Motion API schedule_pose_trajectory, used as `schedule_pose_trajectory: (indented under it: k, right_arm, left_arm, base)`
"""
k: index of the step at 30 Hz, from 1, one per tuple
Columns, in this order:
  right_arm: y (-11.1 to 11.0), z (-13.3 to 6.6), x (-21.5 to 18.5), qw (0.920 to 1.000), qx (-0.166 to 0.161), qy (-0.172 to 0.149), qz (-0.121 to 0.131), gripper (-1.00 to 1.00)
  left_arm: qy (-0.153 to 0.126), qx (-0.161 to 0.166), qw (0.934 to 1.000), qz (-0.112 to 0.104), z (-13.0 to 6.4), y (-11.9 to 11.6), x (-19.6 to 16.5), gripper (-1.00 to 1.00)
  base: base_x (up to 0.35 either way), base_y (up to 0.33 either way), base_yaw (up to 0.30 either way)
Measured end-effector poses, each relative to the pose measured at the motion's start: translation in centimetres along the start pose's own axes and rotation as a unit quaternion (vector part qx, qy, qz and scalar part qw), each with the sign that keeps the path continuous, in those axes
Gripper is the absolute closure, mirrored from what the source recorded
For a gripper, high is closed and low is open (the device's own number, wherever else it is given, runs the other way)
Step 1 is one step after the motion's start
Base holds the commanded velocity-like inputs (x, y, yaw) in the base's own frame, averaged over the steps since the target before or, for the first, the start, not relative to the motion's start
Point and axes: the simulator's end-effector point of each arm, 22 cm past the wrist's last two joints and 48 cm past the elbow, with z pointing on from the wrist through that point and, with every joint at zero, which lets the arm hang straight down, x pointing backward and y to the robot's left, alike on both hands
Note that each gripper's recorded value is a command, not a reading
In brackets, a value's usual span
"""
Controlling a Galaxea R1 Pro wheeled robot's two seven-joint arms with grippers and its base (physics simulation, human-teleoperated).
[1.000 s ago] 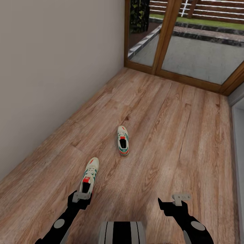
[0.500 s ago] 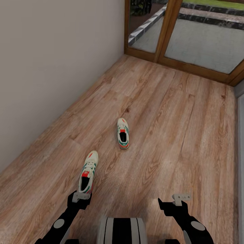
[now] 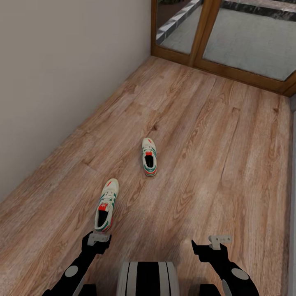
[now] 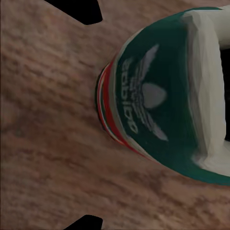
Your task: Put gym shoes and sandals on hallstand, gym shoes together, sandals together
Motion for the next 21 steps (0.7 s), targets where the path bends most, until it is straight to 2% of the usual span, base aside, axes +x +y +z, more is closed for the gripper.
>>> schedule_pose_trajectory:
  k: [9, 16, 21]
  right_arm:
    - [-0.10, 0.24, 0.47, 1.0000, 0.001, 0.006, 0.000, -1.00]
    - [-0.10, 0.24, 0.50, 1.0000, 0.001, 0.006, 0.000, -1.00]
    - [-0.09, 0.25, 0.51, 1.0000, 0.001, 0.006, 0.000, -1.00]
  left_arm:
    - [0.005, 0.001, 1.0000, -0.001, 0.09, -0.06, 0.58, -1.00]
    - [0.005, 0.000, 1.0000, -0.001, 0.09, -0.03, 0.63, -1.00]
    - [0.005, 0.000, 1.0000, -0.001, 0.10, -0.03, 0.63, -1.00]
  base:
    - [0.000, 0.000, 0.000]
    - [0.151, 0.036, 0.000]
    - [0.044, 0.010, 0.000]
